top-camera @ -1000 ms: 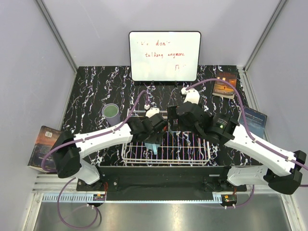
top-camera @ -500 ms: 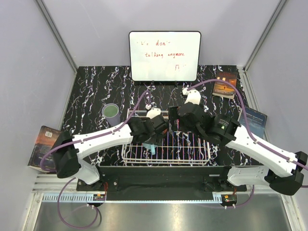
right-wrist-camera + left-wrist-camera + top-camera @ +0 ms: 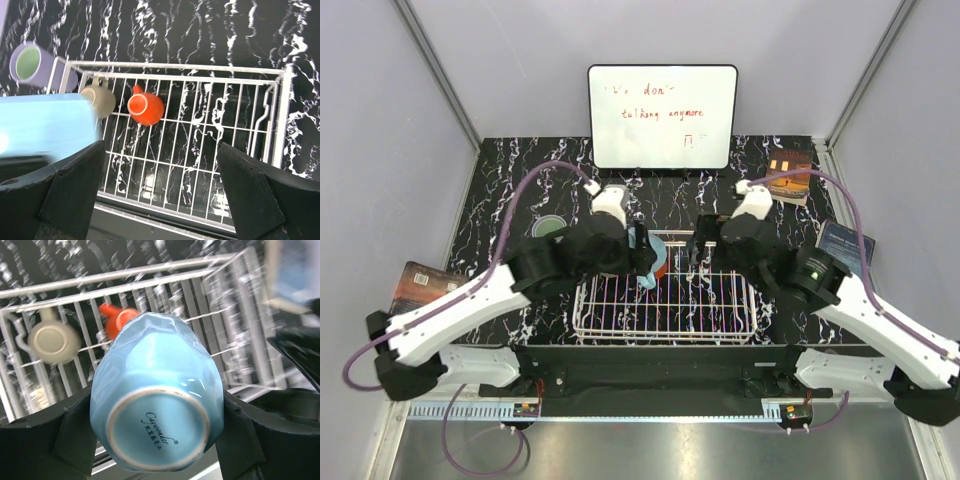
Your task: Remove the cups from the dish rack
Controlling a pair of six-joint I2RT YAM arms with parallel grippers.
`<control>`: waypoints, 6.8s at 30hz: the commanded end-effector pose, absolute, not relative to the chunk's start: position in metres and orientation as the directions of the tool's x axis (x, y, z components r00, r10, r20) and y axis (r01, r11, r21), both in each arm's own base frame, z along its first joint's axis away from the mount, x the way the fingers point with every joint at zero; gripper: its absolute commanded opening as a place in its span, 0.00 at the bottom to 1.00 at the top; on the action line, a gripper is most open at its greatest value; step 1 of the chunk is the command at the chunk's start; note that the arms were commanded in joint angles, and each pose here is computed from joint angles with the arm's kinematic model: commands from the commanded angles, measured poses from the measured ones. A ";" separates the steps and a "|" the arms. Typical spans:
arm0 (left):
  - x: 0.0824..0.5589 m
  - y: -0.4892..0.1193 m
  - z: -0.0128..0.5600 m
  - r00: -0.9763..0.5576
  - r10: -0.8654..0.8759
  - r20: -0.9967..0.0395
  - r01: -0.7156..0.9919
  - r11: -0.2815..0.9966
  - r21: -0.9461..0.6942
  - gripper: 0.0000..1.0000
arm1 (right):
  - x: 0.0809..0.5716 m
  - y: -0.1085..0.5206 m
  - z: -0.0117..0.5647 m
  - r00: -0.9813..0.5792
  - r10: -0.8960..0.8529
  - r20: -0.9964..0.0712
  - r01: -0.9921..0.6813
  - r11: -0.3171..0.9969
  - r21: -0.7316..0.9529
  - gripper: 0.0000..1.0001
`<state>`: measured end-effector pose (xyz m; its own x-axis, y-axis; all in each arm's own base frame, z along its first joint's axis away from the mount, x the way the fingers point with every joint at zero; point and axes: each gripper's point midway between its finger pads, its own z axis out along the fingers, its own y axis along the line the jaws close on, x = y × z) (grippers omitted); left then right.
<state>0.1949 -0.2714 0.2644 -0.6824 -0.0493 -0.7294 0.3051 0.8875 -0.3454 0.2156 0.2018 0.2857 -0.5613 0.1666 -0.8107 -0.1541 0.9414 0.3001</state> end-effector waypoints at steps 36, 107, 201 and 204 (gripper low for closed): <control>0.156 -0.310 0.362 -0.736 -0.324 -0.595 0.611 0.061 -0.789 0.00 | 0.182 0.273 0.355 -0.651 0.447 -0.613 -0.452 0.421 0.787 0.60; 0.196 -0.315 0.281 -0.837 -0.093 -0.539 0.506 0.246 -0.827 0.88 | 0.205 0.256 0.376 -0.575 0.379 -0.725 -0.500 0.539 0.678 0.00; 0.245 -0.223 0.222 -0.775 -0.220 -0.592 0.195 0.808 -0.556 0.96 | 0.387 0.019 0.205 -0.585 0.583 -0.563 0.523 0.802 0.288 0.90; 0.250 -0.215 0.224 -0.761 -0.208 -0.614 0.184 0.839 -0.512 0.98 | 0.384 0.036 0.234 -0.584 0.549 -0.598 0.435 0.834 0.340 0.99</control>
